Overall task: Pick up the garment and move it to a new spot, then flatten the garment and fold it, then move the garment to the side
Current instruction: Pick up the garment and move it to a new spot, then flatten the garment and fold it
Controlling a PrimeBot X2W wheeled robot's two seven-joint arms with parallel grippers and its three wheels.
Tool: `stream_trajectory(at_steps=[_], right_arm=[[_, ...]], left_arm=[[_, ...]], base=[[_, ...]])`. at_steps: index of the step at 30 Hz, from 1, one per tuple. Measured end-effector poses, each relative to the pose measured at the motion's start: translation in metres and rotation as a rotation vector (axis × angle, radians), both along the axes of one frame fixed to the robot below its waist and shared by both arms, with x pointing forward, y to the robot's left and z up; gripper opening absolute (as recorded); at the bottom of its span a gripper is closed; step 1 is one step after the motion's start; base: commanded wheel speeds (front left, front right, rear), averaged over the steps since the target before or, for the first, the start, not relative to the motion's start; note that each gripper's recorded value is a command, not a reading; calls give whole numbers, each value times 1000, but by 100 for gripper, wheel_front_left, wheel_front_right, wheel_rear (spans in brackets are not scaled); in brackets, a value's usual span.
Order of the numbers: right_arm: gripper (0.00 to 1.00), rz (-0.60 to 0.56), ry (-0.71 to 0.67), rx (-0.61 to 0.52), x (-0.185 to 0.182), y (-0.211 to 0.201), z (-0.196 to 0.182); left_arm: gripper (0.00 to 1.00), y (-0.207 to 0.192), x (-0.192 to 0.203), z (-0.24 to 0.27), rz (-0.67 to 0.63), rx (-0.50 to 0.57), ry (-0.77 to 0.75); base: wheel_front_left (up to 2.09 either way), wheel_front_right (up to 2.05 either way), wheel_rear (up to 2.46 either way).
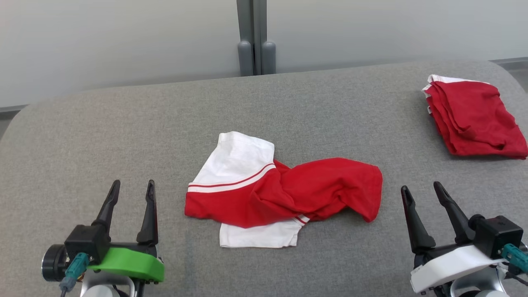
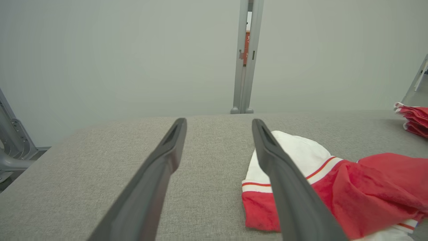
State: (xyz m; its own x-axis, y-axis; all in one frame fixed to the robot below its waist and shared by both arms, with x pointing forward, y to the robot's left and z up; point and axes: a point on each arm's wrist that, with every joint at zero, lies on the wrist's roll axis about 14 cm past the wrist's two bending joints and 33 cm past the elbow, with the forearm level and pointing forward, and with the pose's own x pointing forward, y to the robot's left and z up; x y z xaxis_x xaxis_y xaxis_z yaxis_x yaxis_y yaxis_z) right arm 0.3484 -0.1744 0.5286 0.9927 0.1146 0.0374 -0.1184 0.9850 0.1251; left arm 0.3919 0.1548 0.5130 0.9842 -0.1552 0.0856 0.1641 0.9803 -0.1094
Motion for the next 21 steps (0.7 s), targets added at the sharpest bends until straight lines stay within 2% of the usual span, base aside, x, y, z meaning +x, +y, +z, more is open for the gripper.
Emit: stream_trajectory(at_steps=[6, 21], right_arm=[[100, 6, -9, 4, -12, 4, 5], [100, 26, -11, 6, -12, 10, 5]], left_arm=[[100, -1, -12, -4, 6, 6, 12], [100, 4, -15, -8, 20, 13, 25]], base=[[0, 0, 0], [0, 0, 0]])
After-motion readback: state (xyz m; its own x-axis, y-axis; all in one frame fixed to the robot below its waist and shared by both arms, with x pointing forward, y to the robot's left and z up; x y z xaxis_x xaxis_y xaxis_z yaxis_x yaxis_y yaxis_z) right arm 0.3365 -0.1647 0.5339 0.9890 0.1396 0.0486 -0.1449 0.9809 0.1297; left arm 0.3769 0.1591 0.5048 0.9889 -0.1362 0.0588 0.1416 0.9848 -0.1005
